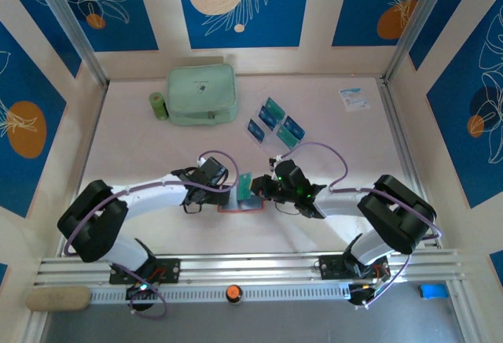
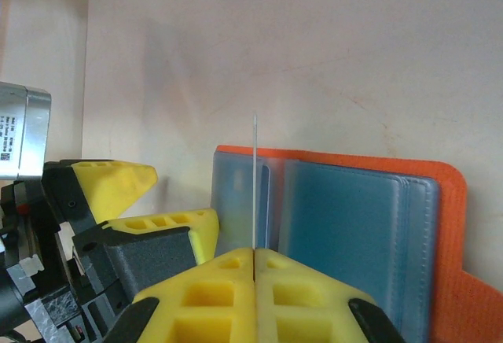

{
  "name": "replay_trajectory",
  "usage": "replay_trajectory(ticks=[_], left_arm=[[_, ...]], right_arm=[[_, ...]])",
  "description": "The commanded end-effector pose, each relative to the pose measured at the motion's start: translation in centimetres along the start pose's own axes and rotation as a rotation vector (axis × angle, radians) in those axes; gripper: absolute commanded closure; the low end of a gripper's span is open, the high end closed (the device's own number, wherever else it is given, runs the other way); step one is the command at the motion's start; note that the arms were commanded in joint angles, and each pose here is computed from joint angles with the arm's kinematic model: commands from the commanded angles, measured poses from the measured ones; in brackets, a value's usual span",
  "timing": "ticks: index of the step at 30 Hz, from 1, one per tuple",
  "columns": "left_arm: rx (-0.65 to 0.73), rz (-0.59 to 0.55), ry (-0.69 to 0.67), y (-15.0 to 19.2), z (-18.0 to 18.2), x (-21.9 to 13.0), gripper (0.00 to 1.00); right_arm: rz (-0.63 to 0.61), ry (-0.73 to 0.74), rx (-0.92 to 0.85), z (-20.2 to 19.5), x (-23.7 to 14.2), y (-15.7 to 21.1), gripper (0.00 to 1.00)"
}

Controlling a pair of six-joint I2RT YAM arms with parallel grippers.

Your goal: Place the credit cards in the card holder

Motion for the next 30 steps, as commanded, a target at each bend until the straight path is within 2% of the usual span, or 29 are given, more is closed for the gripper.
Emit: replay_trajectory(ticks=[1,30], left_arm=[[0.016,0.027,-0.032,1.0,0.3,0.4,0.0],[0.01,0.029,-0.03,1.3,0.4,0.4,0.0]], right_arm=[[-0.008,-0.021,-0.003,0.4,0.3,-0.2,1.0],[0.029,0.01,0.026,-1.6,0.9,1.1,1.0]])
Point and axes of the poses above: each hand's point on the last joint's axis, 136 mm out from that joint toward the fingers, its own x axis out along the fingers, its own z axis along the line the jaws close on, y = z × x, the point moved 6 cm from there along -x, back along the fingers, and after that the axes turned 7 degrees about x, right-handed, at the moved point
